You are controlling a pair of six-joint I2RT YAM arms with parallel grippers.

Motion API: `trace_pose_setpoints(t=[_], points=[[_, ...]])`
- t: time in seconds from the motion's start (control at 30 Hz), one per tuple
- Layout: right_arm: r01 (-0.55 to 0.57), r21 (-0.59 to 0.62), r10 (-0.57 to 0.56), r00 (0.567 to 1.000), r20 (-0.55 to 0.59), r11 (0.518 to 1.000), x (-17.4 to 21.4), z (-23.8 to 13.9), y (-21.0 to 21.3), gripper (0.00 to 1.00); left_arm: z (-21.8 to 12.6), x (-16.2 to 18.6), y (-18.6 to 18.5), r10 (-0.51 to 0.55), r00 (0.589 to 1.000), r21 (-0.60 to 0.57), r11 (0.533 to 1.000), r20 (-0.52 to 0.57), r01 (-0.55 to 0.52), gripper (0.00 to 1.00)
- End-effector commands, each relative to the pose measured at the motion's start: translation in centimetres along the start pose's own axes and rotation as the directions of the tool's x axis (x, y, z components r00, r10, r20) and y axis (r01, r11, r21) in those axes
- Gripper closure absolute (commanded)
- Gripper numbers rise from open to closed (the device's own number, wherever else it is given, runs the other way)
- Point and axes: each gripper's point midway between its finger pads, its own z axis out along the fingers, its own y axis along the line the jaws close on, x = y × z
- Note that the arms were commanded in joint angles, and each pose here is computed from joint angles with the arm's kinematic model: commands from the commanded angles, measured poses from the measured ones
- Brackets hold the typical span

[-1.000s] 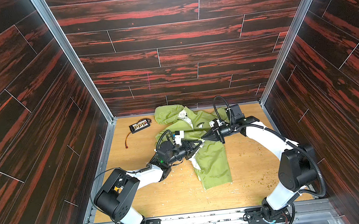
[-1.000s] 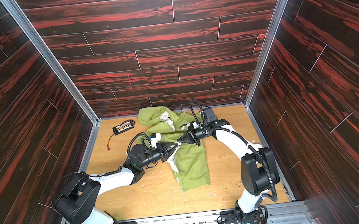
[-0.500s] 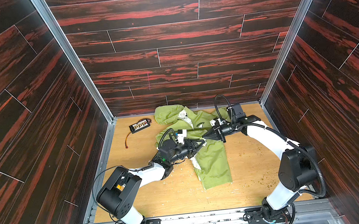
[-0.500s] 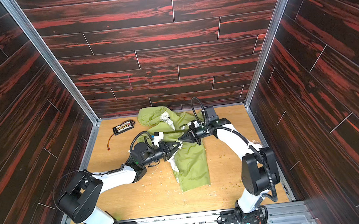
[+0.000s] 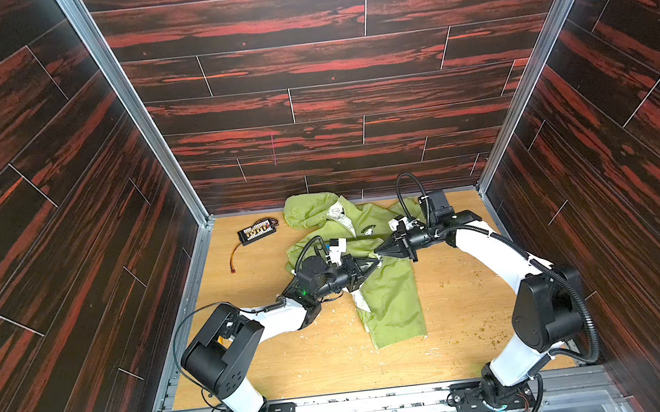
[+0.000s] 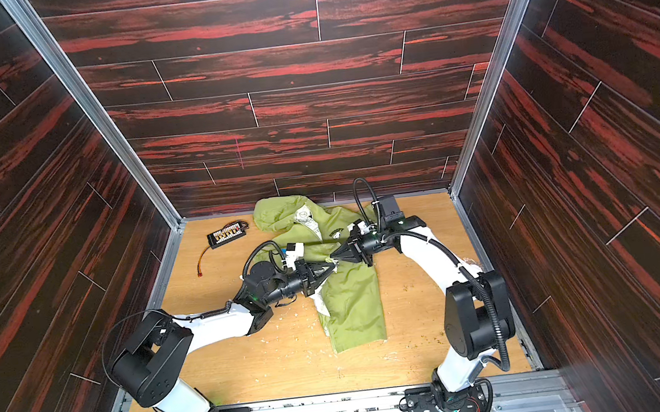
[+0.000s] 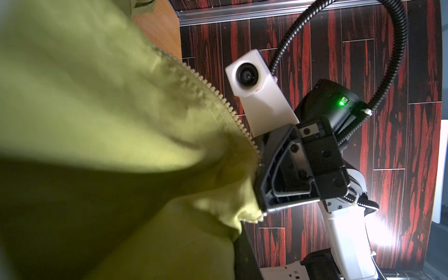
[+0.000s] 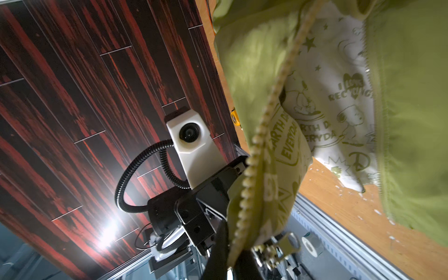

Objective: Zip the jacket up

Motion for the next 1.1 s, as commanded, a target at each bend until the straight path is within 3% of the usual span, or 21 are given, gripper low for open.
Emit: trace_pose_setpoints(t=[0.0, 0.1, 0.23, 0.3, 0.47, 0.53, 0.57, 0.7, 0.9, 1.07], points=[[0.056, 0.051, -0.060, 0.995, 0.078, 0.997, 0.2, -1.8, -0.2, 0.73, -0.3, -0.7, -0.7, 0.004, 0.999, 0.031, 0.999, 0.040, -0.006, 1.00], [0.102, 0.110, -0.118, 0.983, 0.143, 0.989, 0.3, -3.0, -0.7, 0.45, -0.3, -0.8, -0.9, 0.005, 0.999, 0.028, 1.000, 0.036, -0.006, 1.00], [0.162, 0.190, -0.201, 0.957, 0.208, 0.968, 0.7, -4.3, -1.2, 0.23, -0.3, -0.9, -0.9, 0.011, 1.000, 0.014, 1.000, 0.026, -0.011, 1.00], [0.198, 0.240, -0.260, 0.930, 0.259, 0.950, 1.0, -5.4, -1.2, 0.22, -0.3, -1.0, -0.9, 0.012, 1.000, 0.000, 1.000, 0.022, -0.012, 1.00], [0.233, 0.364, -0.385, 0.815, 0.433, 0.902, 1.0, -8.9, -1.5, 0.18, -0.6, -0.6, -1.1, 0.016, 1.000, -0.012, 1.000, 0.005, -0.016, 1.00], [0.290, 0.301, -0.396, 0.829, 0.395, 0.908, 1.3, -7.8, -1.2, 0.15, -0.8, -0.4, -0.9, 0.012, 1.000, -0.020, 1.000, 0.000, -0.012, 1.00], [0.273, 0.290, -0.371, 0.849, 0.376, 0.917, 1.2, -7.3, -1.7, 0.05, -0.9, -0.3, -0.7, 0.007, 1.000, -0.023, 1.000, -0.003, -0.007, 1.00], [0.201, 0.192, -0.256, 0.909, 0.329, 0.961, 1.1, -5.3, -2.4, 0.01, -1.3, 0.0, -0.3, -0.005, 1.000, -0.028, 1.000, -0.001, 0.005, 1.00], [0.225, 0.128, -0.258, 0.876, 0.407, 0.966, 1.9, -5.9, -1.2, 0.02, -1.7, 0.2, 0.0, -0.009, 1.000, -0.034, 0.999, 0.003, 0.010, 1.00], [0.194, 0.120, -0.226, 0.876, 0.425, 0.974, 1.9, -5.7, -2.5, 0.14, -1.8, 0.4, -0.3, -0.007, 1.000, -0.029, 1.000, -0.007, 0.007, 1.00]])
